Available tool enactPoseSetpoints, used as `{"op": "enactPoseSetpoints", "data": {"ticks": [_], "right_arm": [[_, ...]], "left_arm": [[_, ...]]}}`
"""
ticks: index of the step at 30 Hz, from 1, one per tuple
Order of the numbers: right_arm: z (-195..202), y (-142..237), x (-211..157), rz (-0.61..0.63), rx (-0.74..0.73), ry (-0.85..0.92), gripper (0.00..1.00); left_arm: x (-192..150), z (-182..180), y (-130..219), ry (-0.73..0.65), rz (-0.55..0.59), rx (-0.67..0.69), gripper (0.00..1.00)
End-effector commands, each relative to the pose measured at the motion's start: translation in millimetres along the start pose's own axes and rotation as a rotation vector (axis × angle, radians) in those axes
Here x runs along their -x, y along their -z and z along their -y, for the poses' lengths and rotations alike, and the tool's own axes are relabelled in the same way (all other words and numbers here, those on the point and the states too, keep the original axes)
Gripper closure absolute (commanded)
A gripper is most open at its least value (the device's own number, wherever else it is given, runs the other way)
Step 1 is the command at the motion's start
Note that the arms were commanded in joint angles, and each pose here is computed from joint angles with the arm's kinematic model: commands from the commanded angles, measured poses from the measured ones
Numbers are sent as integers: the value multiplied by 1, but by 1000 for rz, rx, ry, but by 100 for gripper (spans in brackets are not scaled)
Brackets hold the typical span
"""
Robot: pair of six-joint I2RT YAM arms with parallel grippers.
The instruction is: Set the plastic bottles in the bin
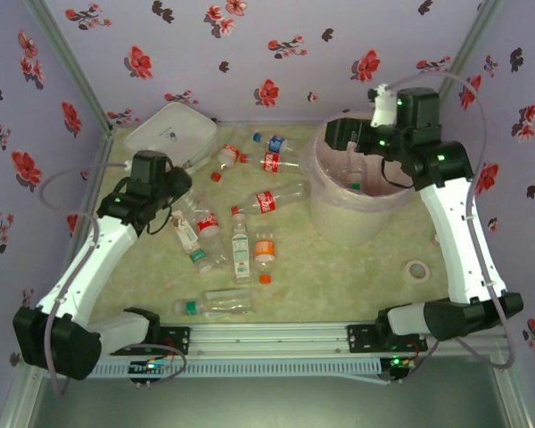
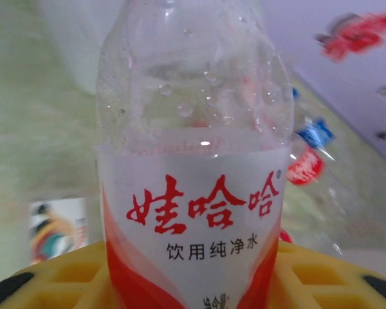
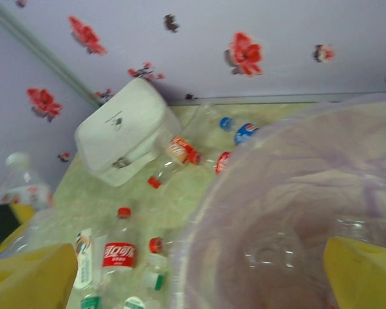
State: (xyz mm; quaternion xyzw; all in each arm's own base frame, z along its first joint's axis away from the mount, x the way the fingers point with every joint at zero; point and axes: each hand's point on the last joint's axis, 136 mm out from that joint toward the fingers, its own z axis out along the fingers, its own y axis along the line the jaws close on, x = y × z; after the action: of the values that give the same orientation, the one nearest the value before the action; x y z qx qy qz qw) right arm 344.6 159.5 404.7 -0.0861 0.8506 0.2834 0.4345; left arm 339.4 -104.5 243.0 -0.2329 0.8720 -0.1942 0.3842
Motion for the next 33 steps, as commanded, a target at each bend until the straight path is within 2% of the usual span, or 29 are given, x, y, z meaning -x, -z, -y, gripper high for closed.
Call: {"op": "enactPoseSetpoints", "data": {"ticks": [1, 7, 10, 18, 21, 23, 26, 30, 33], "right_arm": [[-27, -4, 4, -4, 55, 4, 3], [-75, -31, 3, -31, 173, 8, 8], [-97, -47, -2, -59, 235, 16, 11], [-135, -78, -17, -133, 342, 27, 12], [-138, -88, -20, -138, 344, 14, 9], [-131, -100, -24, -150, 305, -13, 1], [-129, -114, -34, -183, 299, -43, 1], [-129, -121, -41, -202, 309, -69, 17], [-128, -126, -43, -202, 306, -76, 26]], "left_arm": [[-9, 53, -3, -175, -21, -205, 67], [-54, 118, 10, -377, -108, -505, 68], [-69, 137, 20, -447, -130, -614, 67], [-89, 160, 43, -546, -124, -775, 68], [-91, 165, 48, -558, -120, -793, 68], [-90, 168, 52, -566, -108, -809, 68], [-88, 171, 56, -566, -87, -827, 68], [-87, 172, 57, -565, -80, -832, 68], [-86, 175, 58, -561, -67, -845, 68]]}}
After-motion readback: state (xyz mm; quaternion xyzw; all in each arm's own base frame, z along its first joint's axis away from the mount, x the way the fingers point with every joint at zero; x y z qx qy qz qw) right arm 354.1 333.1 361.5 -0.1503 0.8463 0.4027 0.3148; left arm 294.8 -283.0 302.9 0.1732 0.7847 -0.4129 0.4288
